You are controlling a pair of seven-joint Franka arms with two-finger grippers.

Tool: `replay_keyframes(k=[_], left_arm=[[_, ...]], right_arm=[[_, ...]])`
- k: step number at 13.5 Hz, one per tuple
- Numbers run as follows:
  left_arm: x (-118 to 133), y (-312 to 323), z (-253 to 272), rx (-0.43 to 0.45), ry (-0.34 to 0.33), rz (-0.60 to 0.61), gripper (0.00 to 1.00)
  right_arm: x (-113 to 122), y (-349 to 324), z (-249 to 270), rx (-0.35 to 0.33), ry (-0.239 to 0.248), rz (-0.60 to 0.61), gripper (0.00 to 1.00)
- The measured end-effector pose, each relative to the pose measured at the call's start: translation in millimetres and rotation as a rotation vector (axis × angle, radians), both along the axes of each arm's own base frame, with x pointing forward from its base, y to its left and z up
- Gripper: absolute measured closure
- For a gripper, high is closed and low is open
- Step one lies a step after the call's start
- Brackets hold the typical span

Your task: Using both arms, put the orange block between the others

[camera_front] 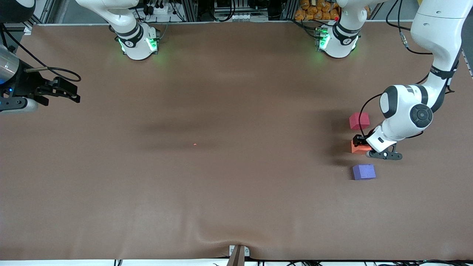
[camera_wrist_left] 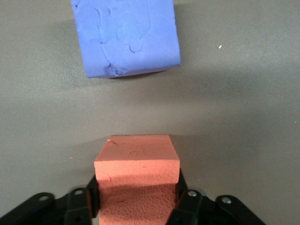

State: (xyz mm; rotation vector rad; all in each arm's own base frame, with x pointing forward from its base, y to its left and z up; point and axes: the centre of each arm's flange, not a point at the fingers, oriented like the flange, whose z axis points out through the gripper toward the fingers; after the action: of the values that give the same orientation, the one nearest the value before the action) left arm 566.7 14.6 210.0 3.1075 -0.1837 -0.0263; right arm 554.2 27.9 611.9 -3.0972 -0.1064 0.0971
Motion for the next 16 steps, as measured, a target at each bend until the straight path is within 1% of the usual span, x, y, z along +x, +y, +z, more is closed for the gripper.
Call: replay_keyframes(k=[3, 4, 6, 8, 11, 14, 16], left_arm=[[5, 1, 6, 0.001, -0.020, 0.005, 0.02], [8, 1, 12, 0.002, -0.034, 0.008, 0.00], [15, 2, 35, 0.009, -0.072, 0.009, 0.00], [21, 4, 74, 0.025, -0.087, 0.009, 0.00], [25, 9, 170, 0.058, -0.084, 0.018, 0.00], [24, 7, 272, 0.081, -0.074, 0.025, 0.00], [24, 1, 317, 0.082, -0.053, 0.022, 0.00]], right_arm=[[0, 0, 0, 0.000, 0.000, 0.000, 0.00], [0, 0, 0, 0.000, 0.000, 0.000, 0.00], [0, 0, -1, 0.000, 0.000, 0.000, 0.00], [0, 0, -1, 0.000, 0.001, 0.000, 0.00], [0, 0, -1, 0.000, 0.001, 0.000, 0.00], [0, 0, -1, 0.000, 0.002, 0.000, 0.00], [0, 0, -1, 0.000, 0.002, 0.000, 0.00]])
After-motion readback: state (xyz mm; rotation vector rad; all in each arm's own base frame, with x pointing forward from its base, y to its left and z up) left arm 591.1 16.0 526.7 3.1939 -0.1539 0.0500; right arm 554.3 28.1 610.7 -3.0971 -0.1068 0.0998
